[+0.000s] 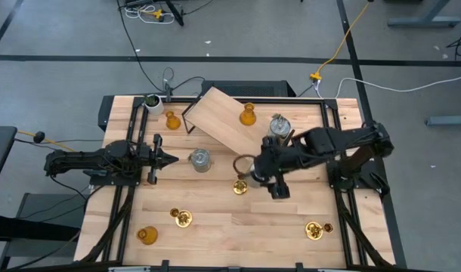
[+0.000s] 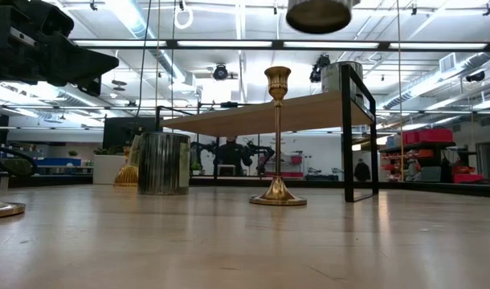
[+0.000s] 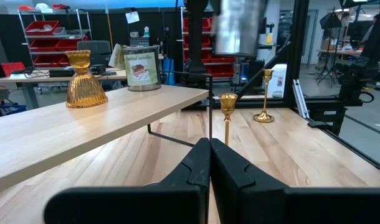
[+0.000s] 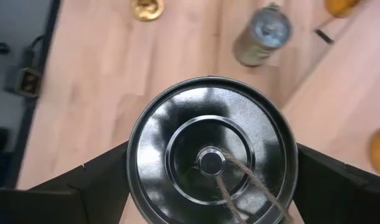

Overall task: Pick & Place candle stick holders
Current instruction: Put the bottom scented candle on the shelf aligned with the other scented candle

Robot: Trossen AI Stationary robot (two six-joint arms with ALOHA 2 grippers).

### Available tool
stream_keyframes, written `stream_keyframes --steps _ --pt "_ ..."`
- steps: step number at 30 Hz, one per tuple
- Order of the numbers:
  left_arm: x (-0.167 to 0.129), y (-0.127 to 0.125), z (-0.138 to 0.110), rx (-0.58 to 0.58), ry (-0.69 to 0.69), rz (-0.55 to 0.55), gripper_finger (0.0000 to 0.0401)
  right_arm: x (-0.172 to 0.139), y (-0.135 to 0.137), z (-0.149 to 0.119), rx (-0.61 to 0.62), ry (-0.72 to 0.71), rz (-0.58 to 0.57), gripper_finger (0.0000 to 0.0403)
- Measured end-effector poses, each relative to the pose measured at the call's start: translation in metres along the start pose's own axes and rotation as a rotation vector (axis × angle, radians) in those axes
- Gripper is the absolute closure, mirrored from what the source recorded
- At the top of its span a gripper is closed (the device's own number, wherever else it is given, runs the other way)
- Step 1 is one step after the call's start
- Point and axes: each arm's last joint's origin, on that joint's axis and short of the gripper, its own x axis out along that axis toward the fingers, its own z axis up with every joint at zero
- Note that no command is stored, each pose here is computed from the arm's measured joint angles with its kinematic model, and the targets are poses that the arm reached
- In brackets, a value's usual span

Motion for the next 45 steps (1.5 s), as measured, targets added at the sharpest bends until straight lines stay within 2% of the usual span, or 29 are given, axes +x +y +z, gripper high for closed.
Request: stream_keyframes --steps 7,14,30,45 --pt "0.000 0.000 0.000 0.000 0.000 0.000 0.0389 0.003 -0.032 0.001 0.085 0.007 -0.089 0.0037" --pt "0.000 0.000 0.000 0.000 0.000 0.000 0.0389 0.014 -0.050 -0.005 0.101 0.058 -0.149 0.0037" --pt "0.000 0.000 0.000 0.000 0.000 0.000 0.0389 0.049 -0.070 -0.017 0.161 0.131 -0.180 0.0037" --pt "0.000 0.000 0.000 0.000 0.000 0.000 0.0389 0.056 -0.080 -0.024 0.212 0.171 -0.196 0.0037"
